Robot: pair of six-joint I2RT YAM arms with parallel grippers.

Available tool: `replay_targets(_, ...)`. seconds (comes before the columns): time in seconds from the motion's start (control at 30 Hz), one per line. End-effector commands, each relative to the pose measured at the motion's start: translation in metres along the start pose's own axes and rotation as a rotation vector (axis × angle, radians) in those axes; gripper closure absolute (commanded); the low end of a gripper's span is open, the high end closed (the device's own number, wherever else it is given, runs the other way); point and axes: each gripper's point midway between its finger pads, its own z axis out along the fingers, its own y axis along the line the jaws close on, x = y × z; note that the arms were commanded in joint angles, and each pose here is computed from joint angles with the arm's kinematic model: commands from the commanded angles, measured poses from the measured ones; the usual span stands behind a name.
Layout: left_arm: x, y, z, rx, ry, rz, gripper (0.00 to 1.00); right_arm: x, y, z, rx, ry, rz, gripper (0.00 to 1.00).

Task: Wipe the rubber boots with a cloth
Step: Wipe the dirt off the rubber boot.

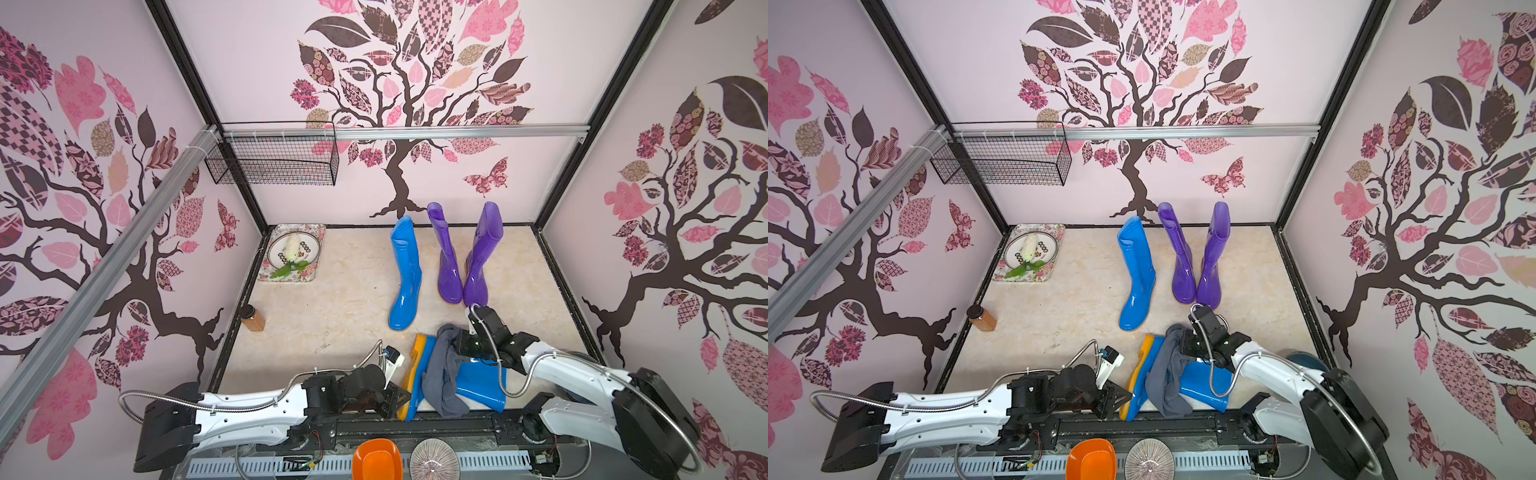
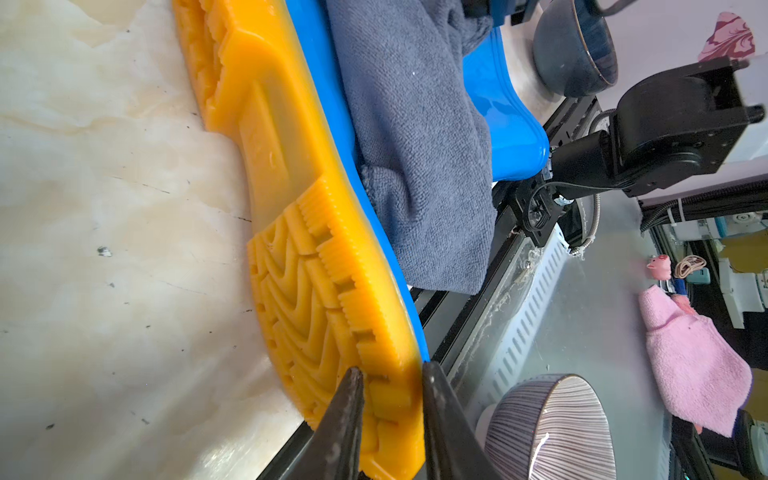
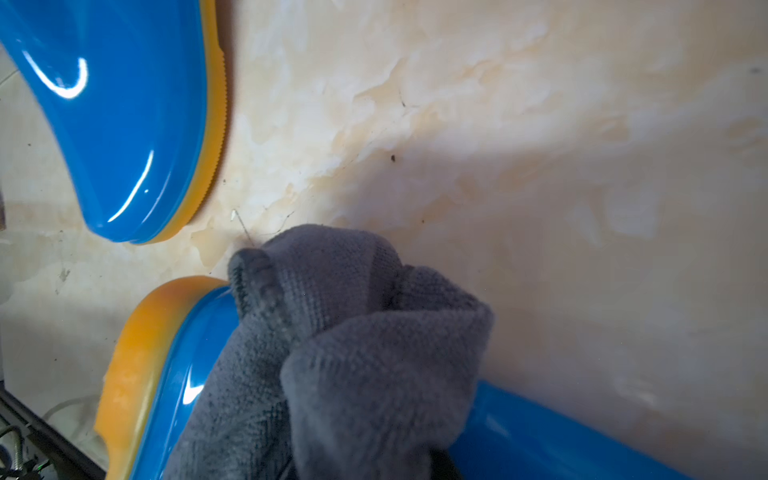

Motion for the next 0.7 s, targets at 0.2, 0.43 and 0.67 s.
replay_targets(0.2, -0.019, 0.023, 0.001, -0.151, -0.040, 0.037, 0.71, 0.044, 0.061, -0.031, -0.079, 0.008, -0.054, 1.00)
replay_targets(0.43, -0.018, 0.026, 0.003, -0.161, -0.037, 0.037, 0.71, 0.064, 0.036, -0.005, -0.026, 0.043, -0.004, 0.92)
replay_targets(0.67, -0.021, 0.029, 0.000, -0.176, -0.045, 0.037, 0.70, 0.058, 0.039, -0.021, -0.027, 0.031, -0.058, 0.32)
